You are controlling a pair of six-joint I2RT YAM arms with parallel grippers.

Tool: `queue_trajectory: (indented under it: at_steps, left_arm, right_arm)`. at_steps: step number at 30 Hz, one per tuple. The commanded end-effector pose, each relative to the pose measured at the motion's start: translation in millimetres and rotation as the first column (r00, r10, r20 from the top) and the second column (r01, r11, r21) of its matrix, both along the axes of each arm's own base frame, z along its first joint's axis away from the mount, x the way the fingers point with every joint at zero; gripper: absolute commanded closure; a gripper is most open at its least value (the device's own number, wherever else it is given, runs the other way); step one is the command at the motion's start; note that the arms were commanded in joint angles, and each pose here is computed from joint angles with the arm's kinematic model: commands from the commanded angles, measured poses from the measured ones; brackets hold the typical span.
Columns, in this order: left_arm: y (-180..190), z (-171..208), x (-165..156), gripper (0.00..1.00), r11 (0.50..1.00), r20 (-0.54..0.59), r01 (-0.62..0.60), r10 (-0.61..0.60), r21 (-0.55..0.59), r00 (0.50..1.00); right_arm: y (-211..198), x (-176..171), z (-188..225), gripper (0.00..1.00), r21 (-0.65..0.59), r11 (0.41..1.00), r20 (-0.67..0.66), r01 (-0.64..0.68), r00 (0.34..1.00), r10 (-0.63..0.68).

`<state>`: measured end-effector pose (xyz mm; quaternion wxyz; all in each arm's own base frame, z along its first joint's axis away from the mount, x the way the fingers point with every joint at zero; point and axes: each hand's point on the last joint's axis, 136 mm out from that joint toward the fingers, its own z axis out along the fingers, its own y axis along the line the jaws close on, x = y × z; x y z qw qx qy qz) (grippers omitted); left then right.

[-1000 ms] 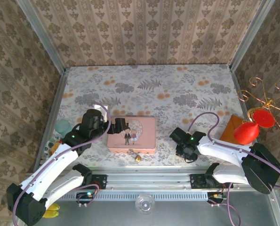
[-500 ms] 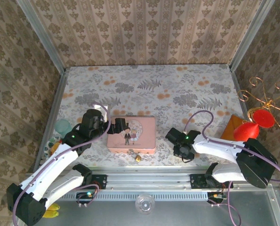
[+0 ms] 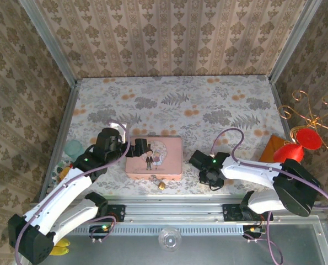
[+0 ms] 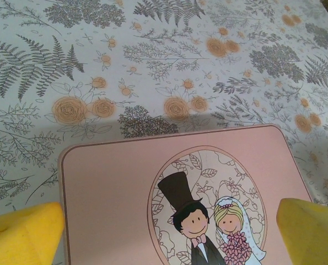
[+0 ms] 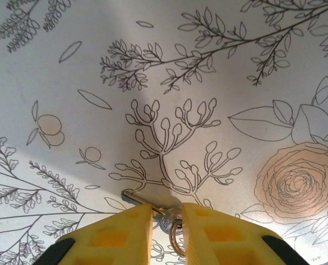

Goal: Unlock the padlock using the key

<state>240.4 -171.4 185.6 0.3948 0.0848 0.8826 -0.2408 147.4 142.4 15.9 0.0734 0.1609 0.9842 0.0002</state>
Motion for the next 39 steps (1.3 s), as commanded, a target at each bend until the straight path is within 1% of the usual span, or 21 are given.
queue_trajectory:
  at_steps: [1, 9, 16, 18, 24, 25, 31, 39]
  left_arm:
    - [-3, 14, 2, 0.00, 1.000, 0.028, 0.012, -0.012, -0.003, 1.000]
    - [-3, 14, 3, 0.00, 1.000, 0.027, 0.014, -0.014, -0.003, 1.000]
    - [-5, 13, 4, 0.00, 1.000, 0.027, 0.017, -0.017, -0.001, 0.999]
    - [-6, 14, 5, 0.00, 1.000, 0.027, 0.019, -0.019, -0.003, 0.999]
    - [-8, 15, 6, 0.00, 1.000, 0.030, 0.023, -0.023, -0.006, 0.999]
    - [-8, 15, 6, 0.00, 1.000, 0.029, 0.024, -0.024, -0.007, 0.999]
    - [-13, 17, 6, 0.00, 0.999, 0.018, 0.040, -0.040, -0.022, 0.999]
    - [-23, 26, 10, 0.00, 0.996, 0.021, 0.055, -0.054, -0.074, 0.998]
  right_arm:
    - [-7, -6, 2, 0.74, -0.045, 0.999, -0.019, 0.020, 1.000, -0.021]
    - [-11, -8, -2, 0.75, -0.056, 0.998, -0.025, 0.023, 0.999, -0.025]
    - [-10, -8, -10, 0.80, -0.062, 0.998, -0.028, 0.031, 0.999, -0.033]
    - [-11, -9, -11, 0.83, -0.072, 0.997, -0.031, 0.027, 0.999, -0.029]
    - [-9, -4, 1, 0.99, -0.082, 0.997, 0.000, 0.012, 1.000, -0.012]
    - [-8, -1, 5, 1.00, -0.078, 0.997, 0.016, 0.008, 1.000, -0.007]
    - [2, 17, 37, 1.00, -0.007, 1.000, 0.141, -0.004, 0.990, 0.005]
    - [18, 50, 94, 1.00, 0.126, 0.992, 0.354, 0.004, 0.934, -0.049]
